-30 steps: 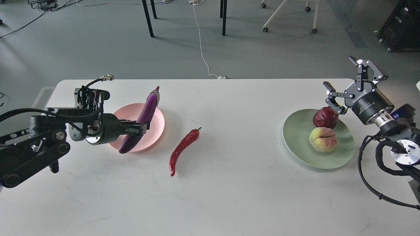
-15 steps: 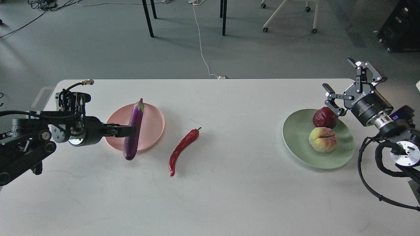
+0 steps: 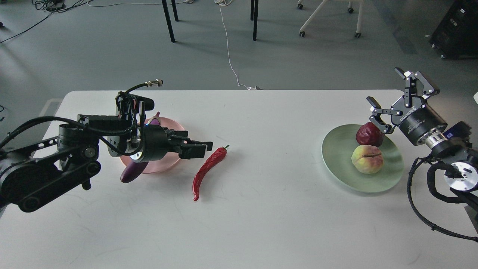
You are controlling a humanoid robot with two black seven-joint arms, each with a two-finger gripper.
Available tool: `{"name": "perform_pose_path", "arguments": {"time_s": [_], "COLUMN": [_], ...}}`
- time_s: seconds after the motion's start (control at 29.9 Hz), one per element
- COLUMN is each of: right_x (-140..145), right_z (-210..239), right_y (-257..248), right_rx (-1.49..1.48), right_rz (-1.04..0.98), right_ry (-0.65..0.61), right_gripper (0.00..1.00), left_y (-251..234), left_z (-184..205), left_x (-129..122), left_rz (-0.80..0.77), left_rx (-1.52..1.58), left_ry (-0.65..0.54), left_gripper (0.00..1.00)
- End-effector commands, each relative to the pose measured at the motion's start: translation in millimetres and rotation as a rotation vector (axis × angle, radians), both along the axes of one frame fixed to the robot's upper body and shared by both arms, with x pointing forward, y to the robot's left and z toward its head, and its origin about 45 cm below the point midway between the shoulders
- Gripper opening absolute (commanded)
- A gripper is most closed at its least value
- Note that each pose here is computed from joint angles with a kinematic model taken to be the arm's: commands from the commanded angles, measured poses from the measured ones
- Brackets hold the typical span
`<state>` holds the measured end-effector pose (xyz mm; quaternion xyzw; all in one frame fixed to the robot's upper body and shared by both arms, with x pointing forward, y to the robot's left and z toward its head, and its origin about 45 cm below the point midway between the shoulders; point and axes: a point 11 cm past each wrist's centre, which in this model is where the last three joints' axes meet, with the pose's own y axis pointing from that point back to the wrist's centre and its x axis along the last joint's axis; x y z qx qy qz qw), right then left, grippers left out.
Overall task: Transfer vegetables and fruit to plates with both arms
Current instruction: 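Reach the left gripper to the red chili pepper and grasp it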
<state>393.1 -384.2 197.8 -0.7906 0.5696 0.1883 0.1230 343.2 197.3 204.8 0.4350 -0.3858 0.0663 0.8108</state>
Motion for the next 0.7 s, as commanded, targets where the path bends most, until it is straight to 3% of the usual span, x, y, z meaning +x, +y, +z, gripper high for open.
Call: {"name": "perform_pose_path", "arguments": {"time_s": [0.0, 0.67], "right_x": [-1.9, -3.4], "right_z": [-2.4, -3.9], "right_y": [-1.1, -1.6], "right_rx": [0.001, -0.002], "right_rz": [-0.003, -0.002], "right_ry": [0.005, 0.009], "right_gripper": [0.97, 0.97], "left_y": [-21.9, -47.6], "left_z": [-21.8, -73.5], "left_x": [-8.0, 8.8], "left_rz": [-0.083, -0.022], "left_rx": [0.068, 0.104], "left_ry": [-0.024, 0.052], "left_gripper": [0.98, 0.94]}}
